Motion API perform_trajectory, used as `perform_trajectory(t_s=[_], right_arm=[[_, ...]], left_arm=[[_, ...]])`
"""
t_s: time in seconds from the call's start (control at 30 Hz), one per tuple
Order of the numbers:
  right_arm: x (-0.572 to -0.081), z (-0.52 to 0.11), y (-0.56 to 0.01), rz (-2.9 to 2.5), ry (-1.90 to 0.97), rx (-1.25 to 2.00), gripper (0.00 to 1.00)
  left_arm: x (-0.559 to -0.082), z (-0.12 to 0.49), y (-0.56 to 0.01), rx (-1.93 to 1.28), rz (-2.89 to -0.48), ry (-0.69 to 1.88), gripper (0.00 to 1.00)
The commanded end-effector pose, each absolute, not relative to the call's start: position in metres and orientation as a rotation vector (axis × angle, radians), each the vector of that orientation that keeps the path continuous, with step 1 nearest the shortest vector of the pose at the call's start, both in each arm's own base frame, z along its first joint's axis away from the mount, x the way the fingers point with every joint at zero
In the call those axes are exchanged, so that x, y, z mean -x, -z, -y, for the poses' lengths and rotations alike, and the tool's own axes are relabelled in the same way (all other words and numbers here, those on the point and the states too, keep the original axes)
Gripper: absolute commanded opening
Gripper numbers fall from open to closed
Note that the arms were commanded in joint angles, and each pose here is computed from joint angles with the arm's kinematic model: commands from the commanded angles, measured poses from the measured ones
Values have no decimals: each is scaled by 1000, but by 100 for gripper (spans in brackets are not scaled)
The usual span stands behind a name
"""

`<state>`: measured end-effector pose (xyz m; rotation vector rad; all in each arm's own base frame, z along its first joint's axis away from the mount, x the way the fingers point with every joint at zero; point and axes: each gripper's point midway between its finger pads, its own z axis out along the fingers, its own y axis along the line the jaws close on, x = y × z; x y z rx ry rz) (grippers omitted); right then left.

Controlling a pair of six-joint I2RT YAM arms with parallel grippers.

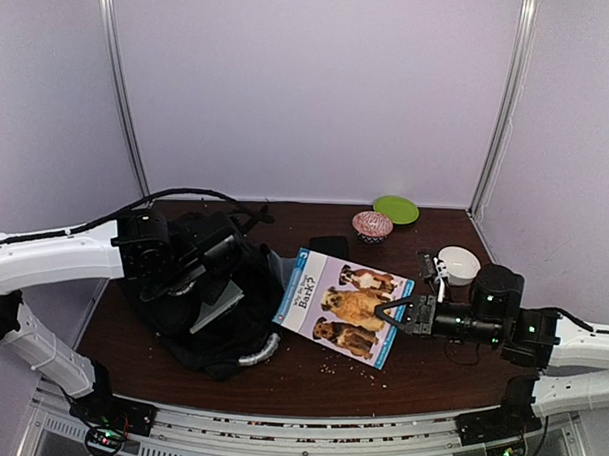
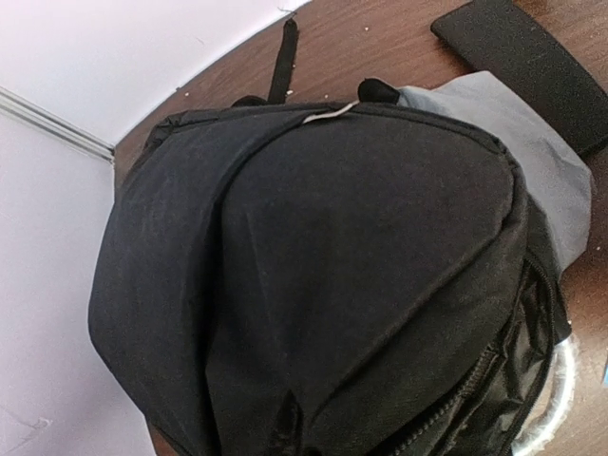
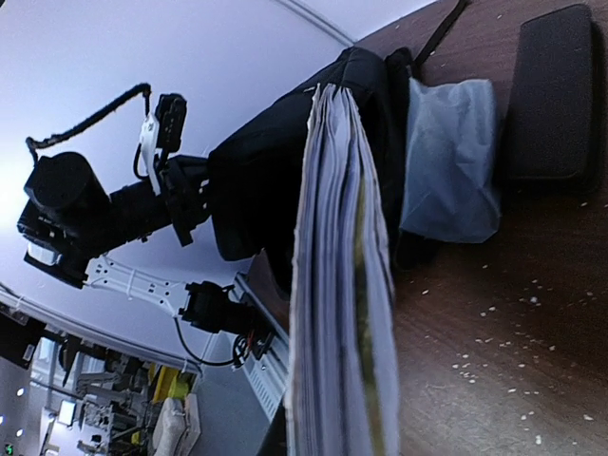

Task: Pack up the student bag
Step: Place the book in the student bag.

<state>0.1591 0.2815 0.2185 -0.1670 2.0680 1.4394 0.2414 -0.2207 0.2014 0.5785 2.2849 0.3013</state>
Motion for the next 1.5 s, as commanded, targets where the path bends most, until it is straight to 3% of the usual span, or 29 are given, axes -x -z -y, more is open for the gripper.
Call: perform_trajectory(t_s=[0.0, 0.3, 0.7, 1.2, 1.47], right_arm=[[-135, -314, -254, -1973, -1715, 265, 0], [-123, -366, -233, -2096, -1831, 318, 0], [-180, -412, -225, -2044, -1966, -38, 0], [-262, -452, -174, -2043, -1706, -383, 0], [-282, -493, -154, -1995, -1660, -498, 0]], left_arm=[[-250, 246, -227, -514, -2250, -78, 0], [-262, 267, -251, -451, -2213, 67, 0], [-262, 268, -263, -434, -2187, 114, 0], [-256, 269, -281, -379, -2134, 250, 0], [-255, 276, -279, -376, -2139, 297, 0]])
